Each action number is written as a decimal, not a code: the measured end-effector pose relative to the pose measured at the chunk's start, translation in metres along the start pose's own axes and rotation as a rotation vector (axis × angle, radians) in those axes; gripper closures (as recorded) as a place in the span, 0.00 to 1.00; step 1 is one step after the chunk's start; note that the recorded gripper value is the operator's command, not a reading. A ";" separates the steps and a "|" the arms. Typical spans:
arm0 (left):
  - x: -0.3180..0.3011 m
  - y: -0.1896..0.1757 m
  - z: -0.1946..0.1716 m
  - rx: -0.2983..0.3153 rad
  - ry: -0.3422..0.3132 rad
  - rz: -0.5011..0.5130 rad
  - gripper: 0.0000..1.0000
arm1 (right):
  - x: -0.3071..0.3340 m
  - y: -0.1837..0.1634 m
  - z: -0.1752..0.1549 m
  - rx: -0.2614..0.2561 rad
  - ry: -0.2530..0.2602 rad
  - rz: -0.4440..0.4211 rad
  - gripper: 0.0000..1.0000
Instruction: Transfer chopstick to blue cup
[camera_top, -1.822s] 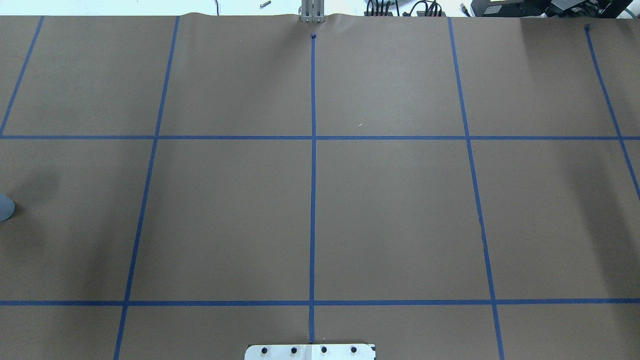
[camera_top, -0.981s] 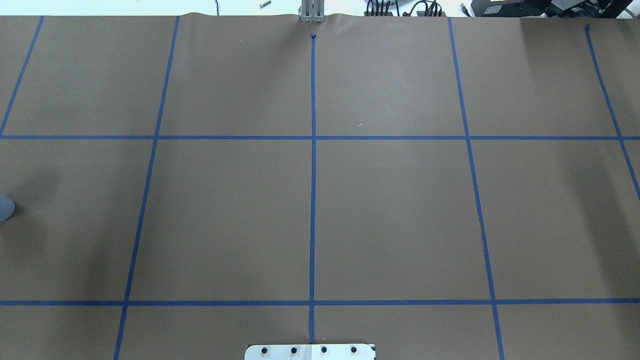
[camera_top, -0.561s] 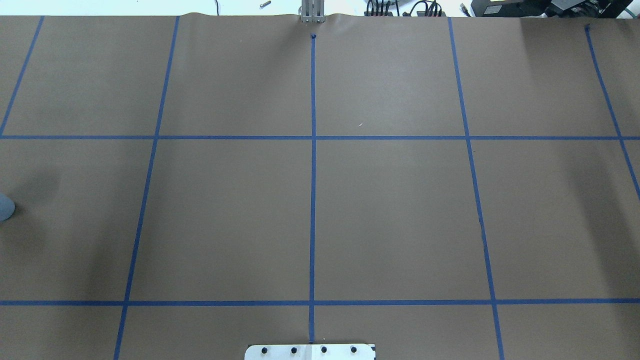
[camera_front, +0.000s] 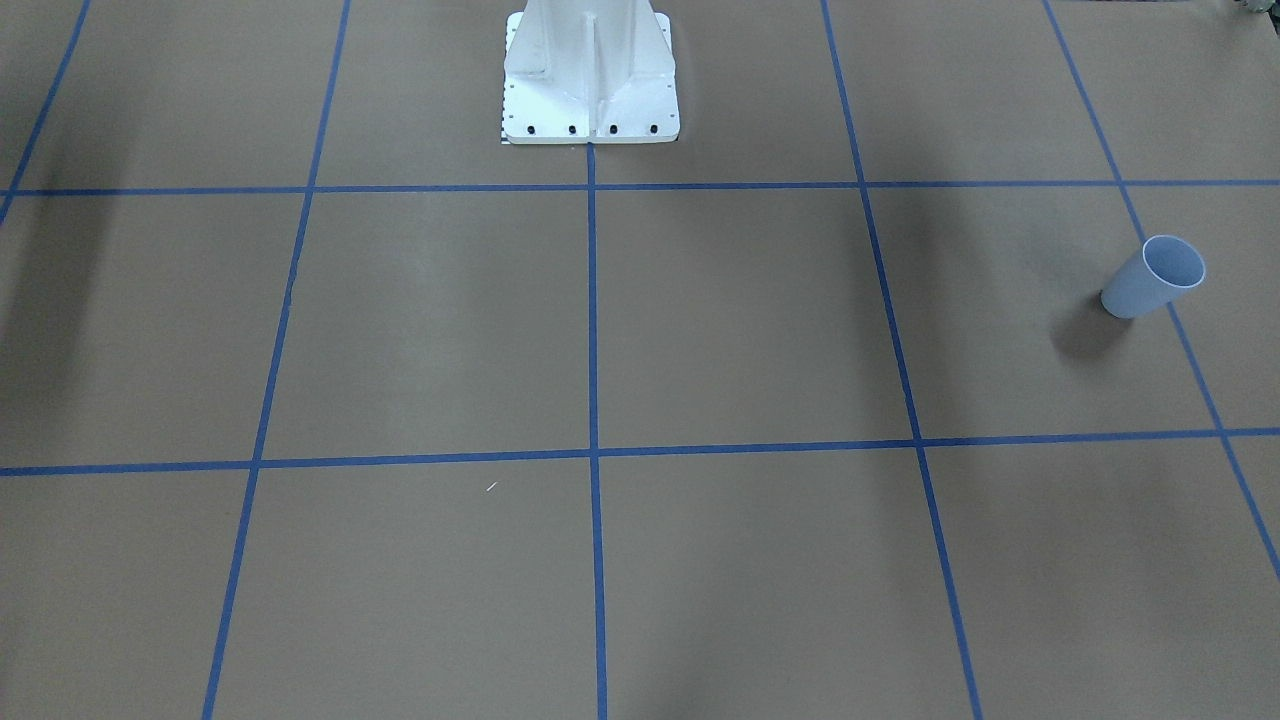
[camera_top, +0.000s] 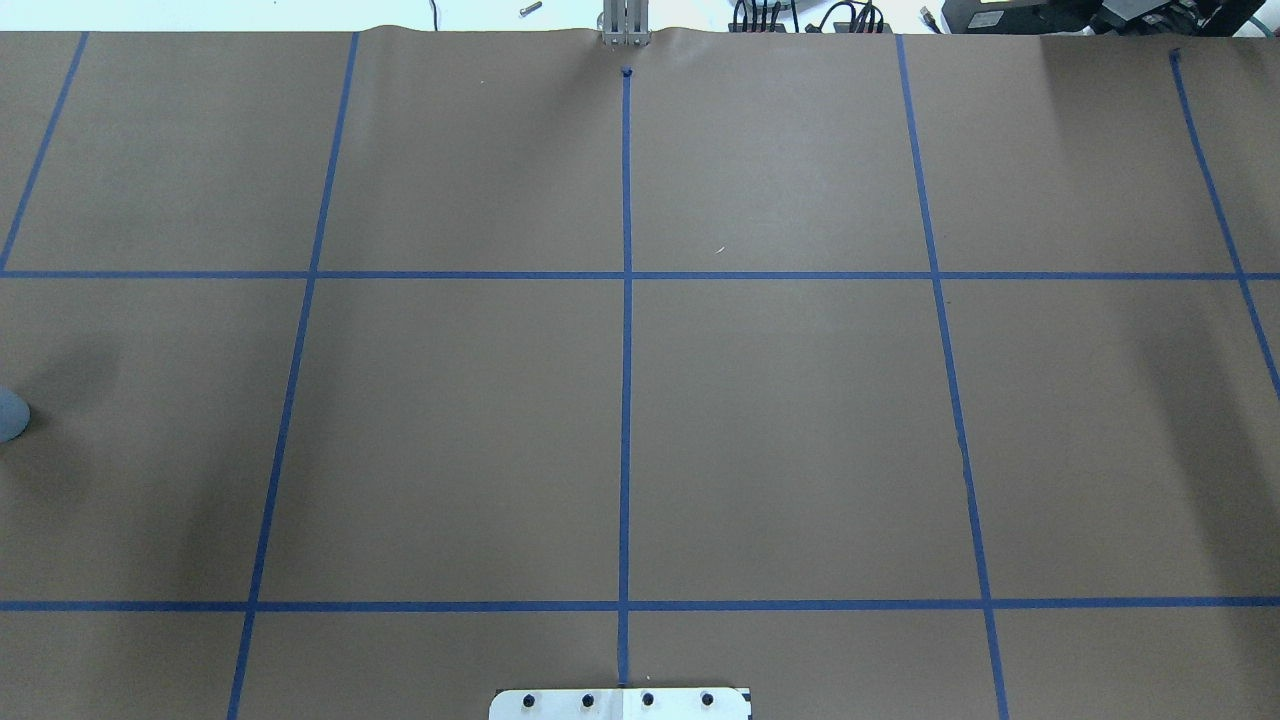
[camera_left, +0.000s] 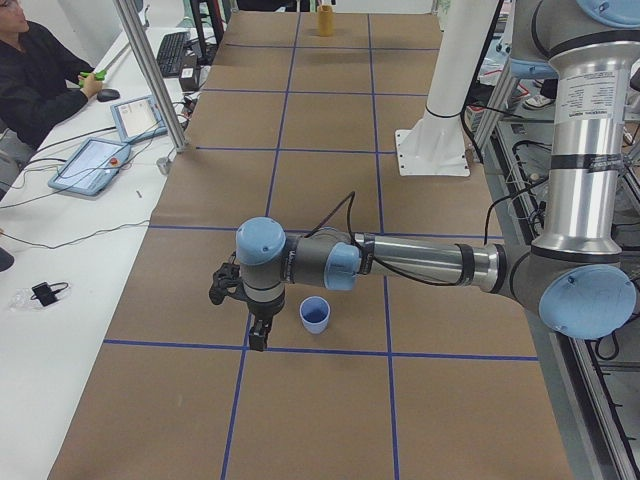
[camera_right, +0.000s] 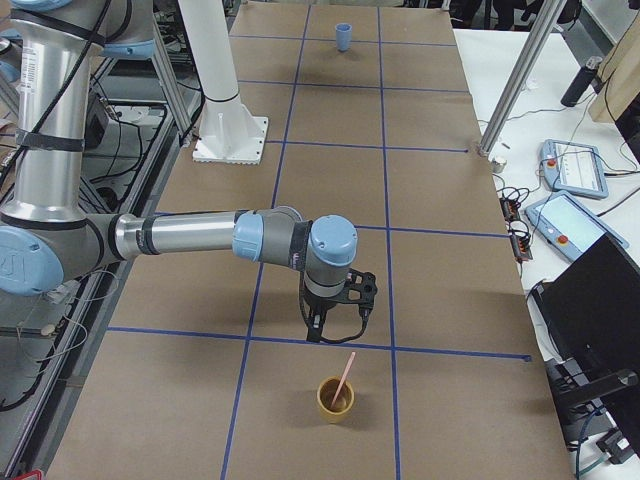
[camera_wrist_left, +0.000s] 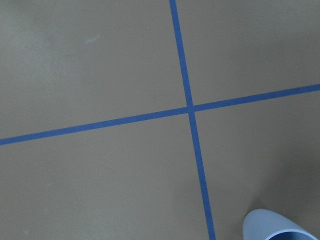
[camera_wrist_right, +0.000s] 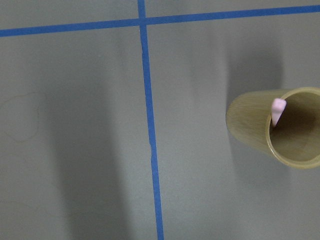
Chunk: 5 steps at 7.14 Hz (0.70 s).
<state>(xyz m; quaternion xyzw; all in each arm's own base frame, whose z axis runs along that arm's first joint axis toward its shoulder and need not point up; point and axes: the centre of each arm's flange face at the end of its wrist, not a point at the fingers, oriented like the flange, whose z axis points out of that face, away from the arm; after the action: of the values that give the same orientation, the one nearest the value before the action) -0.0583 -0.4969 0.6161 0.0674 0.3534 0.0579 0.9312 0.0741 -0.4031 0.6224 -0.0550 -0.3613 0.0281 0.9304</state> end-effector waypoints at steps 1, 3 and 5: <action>0.003 0.002 0.007 -0.006 0.022 -0.044 0.02 | 0.000 0.000 0.000 0.001 0.000 -0.001 0.00; 0.015 0.029 0.036 0.007 0.074 -0.124 0.02 | -0.002 0.000 -0.002 0.004 0.000 -0.003 0.00; 0.035 0.065 0.068 0.037 0.115 -0.184 0.02 | -0.002 0.000 -0.002 0.004 0.000 -0.004 0.00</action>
<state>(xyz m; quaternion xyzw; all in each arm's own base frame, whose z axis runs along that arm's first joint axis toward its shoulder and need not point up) 0.0094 -0.4333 0.6549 0.0486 0.4117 -0.0305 0.9095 0.0741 -0.4034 0.6195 -0.0523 -0.3613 0.0272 0.9306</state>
